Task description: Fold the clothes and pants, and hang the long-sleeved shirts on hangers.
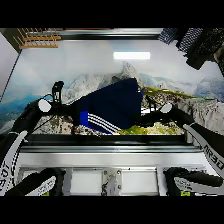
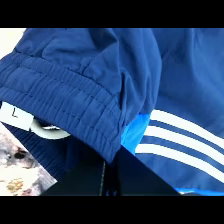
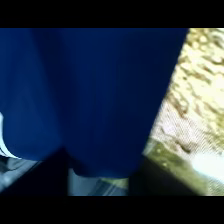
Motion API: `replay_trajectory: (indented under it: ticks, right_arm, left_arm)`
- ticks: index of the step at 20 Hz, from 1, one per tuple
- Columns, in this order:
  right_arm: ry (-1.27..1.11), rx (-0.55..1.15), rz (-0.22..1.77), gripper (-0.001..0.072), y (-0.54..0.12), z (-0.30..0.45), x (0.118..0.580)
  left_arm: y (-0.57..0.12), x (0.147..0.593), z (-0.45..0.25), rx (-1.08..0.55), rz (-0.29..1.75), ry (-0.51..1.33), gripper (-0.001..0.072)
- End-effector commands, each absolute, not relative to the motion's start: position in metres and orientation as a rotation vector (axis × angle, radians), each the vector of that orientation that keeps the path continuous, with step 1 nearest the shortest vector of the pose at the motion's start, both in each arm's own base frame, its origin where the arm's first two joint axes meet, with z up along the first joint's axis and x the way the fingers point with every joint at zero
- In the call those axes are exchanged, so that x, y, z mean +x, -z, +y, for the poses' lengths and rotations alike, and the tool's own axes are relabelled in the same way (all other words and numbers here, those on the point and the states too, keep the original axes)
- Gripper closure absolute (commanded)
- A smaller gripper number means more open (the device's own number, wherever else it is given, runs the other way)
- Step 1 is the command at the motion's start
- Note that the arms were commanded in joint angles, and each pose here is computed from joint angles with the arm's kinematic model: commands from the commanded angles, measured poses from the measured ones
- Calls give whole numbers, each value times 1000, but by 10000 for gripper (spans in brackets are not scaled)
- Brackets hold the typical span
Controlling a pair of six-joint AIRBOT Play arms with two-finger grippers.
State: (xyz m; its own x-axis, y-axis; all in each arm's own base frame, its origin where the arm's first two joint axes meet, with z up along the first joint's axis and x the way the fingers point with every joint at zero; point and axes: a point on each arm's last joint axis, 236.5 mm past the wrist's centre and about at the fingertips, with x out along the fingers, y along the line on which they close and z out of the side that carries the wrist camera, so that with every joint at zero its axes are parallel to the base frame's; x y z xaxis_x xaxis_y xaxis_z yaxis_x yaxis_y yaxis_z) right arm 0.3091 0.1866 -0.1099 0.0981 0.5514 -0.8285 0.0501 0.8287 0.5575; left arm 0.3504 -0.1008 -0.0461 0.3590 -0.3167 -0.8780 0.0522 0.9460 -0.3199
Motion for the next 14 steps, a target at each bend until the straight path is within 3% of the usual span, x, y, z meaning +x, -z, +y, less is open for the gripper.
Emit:
replay_trajectory:
  ticks: [1, 4, 8, 11, 14]
  right_arm:
    - [-425, 522, 1377, 708, 102, 201, 323]
    - [-487, 407, 1210, 709, 27, 183, 365]
    - [-473, 176, 757, 709, -189, 127, 412]
    - [-460, 101, 388, 709, -349, 111, 382]
    - [-465, 54, 173, 709, -434, 109, 325]
  left_arm:
    - [44, 351, -100, -252, 1181, 242, 696]
    - [-8, 366, -107, -235, 1113, 291, 696]
    - [-181, 377, -123, -249, 730, 392, 696]
    - [-301, 334, -144, -328, 467, 523, 696]
    - [-368, 273, -155, -308, 296, 616, 696]
